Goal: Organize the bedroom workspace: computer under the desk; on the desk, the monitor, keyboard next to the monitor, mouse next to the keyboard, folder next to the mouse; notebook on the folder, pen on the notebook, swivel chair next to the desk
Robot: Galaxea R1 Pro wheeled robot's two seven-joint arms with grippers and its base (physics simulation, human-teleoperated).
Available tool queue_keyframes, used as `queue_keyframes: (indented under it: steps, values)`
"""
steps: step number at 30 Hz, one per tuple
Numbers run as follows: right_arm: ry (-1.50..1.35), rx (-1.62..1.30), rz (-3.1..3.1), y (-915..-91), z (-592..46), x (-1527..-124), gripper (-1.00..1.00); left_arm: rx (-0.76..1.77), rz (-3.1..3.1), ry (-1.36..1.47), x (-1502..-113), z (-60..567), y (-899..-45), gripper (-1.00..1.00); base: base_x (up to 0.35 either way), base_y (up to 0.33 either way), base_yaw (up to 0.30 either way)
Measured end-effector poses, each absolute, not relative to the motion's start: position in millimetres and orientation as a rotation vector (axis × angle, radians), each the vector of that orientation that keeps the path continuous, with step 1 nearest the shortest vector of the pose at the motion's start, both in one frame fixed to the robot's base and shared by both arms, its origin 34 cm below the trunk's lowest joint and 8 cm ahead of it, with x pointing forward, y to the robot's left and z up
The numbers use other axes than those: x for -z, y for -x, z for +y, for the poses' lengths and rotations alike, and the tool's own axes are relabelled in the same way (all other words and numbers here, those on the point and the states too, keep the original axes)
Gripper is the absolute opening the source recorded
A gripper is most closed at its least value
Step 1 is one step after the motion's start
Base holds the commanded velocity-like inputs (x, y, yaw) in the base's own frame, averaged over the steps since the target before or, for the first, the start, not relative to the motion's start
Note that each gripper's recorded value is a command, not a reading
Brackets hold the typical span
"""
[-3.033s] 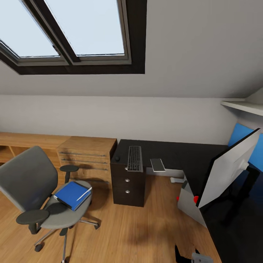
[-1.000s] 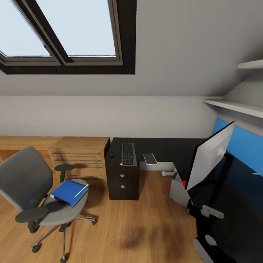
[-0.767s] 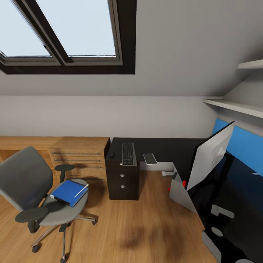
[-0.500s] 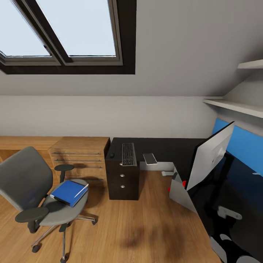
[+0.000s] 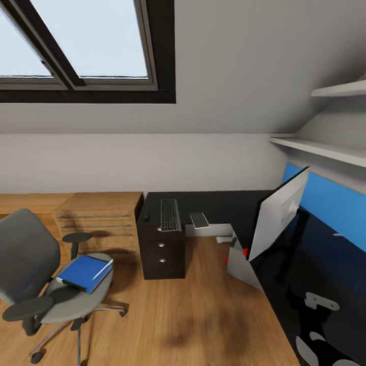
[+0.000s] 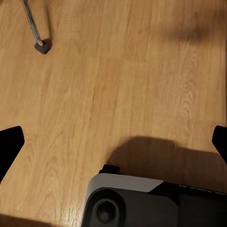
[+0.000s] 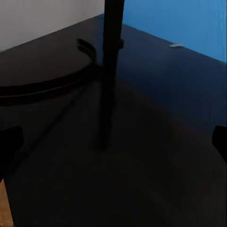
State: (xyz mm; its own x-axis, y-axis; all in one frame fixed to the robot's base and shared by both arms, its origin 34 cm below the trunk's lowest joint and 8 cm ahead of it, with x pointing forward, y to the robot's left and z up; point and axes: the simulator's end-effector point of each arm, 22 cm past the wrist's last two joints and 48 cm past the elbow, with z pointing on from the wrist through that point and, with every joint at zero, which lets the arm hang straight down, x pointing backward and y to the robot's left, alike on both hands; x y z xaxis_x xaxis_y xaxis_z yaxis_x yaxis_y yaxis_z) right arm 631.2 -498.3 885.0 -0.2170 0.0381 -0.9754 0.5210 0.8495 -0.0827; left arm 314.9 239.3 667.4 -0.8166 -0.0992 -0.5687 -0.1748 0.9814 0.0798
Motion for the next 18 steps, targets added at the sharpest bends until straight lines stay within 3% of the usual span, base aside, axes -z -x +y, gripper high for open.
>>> queue_keyframes:
  steps: [7,15,18]
  values:
    - [-0.428,0.471,1.741,-630.0,-498.6,-885.3,1.0,-0.171,2.531,0.192,-667.3,239.8,-315.0,1.0,0.0,0.0,-0.264]
    - [-0.431,0.45,1.741,-632.7,-485.4,-882.7,1.0,-0.172,2.532,0.193,-667.2,240.0,-314.3,1.0,0.0,0.0,-0.034]
    - [-0.433,0.446,1.742,-632.6,-483.4,-882.3,1.0,-0.172,2.532,0.192,-667.4,240.3,-314.5,1.0,0.248,0.0,0.0]
